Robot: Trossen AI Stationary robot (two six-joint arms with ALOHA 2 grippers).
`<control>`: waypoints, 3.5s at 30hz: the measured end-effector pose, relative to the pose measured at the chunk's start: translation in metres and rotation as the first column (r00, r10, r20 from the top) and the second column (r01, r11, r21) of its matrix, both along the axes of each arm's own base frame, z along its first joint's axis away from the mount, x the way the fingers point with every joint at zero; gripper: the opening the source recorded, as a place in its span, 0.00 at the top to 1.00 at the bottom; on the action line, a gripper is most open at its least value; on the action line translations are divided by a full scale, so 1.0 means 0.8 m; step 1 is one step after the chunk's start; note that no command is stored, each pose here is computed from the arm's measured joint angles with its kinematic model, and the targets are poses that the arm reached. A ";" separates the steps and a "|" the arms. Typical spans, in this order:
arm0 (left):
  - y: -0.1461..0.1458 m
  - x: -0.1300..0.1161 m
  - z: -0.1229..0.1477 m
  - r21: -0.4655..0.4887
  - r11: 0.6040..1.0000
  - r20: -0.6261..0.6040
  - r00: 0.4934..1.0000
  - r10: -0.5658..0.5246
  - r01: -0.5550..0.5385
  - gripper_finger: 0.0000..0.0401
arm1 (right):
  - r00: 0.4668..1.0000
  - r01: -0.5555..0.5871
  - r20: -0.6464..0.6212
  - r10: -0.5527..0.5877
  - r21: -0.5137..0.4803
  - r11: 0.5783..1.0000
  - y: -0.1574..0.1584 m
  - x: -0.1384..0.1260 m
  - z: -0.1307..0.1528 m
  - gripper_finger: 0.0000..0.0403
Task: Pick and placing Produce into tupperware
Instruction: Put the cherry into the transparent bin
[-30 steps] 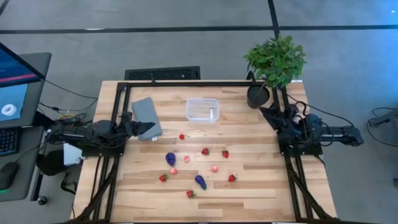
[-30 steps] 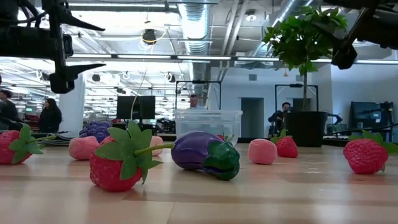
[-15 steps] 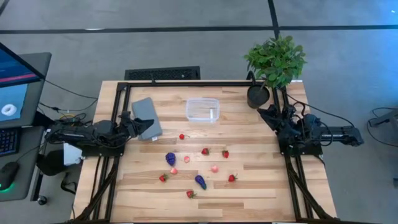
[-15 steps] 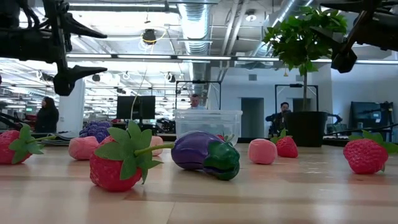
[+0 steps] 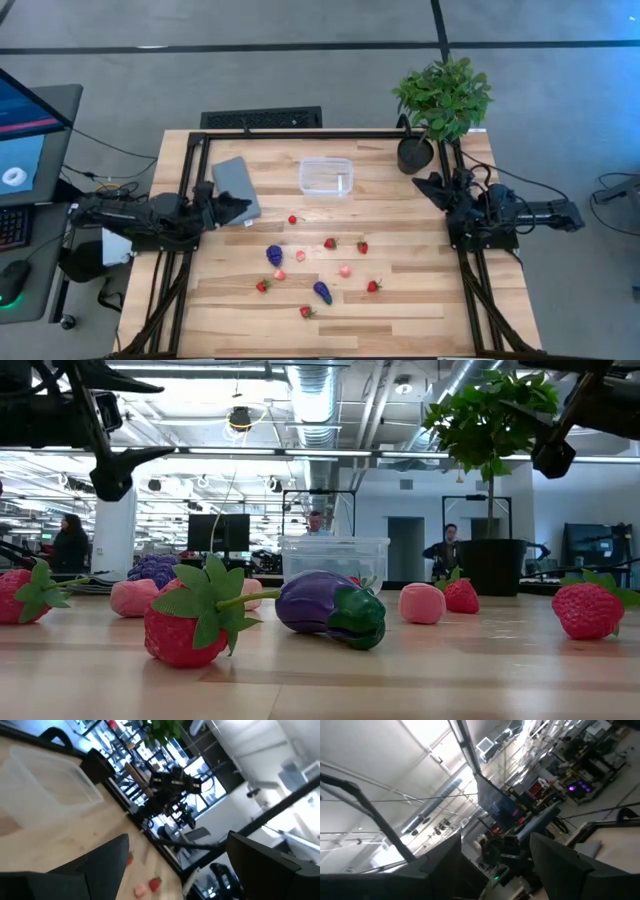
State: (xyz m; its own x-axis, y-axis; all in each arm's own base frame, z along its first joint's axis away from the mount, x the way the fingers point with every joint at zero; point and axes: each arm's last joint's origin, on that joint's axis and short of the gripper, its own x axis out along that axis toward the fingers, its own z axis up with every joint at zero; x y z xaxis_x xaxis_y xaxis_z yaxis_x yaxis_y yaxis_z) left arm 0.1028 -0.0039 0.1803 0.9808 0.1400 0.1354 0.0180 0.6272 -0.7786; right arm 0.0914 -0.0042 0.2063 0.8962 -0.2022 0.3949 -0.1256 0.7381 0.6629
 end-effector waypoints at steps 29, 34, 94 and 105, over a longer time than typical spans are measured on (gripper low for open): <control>0.002 0.004 -0.024 0.078 0.995 -0.237 0.968 0.085 -0.068 0.20 | 1.000 -0.009 -0.020 0.011 0.102 0.995 0.000 0.005 -0.004 0.35; 0.002 0.004 -0.024 0.079 0.995 -0.238 0.967 0.085 -0.068 0.20 | 1.000 -0.007 -0.020 0.009 0.104 0.995 0.000 0.005 -0.004 0.35; 0.003 0.005 -0.006 -0.076 0.994 -0.078 0.994 0.072 -0.078 0.20 | 0.995 -0.046 -0.084 0.051 0.066 0.997 0.002 0.008 -0.010 0.35; -0.027 0.040 0.075 0.242 0.959 -0.178 0.978 -0.106 0.148 0.20 | 0.996 -0.041 -0.081 0.038 -0.044 0.998 0.003 0.008 -0.007 0.35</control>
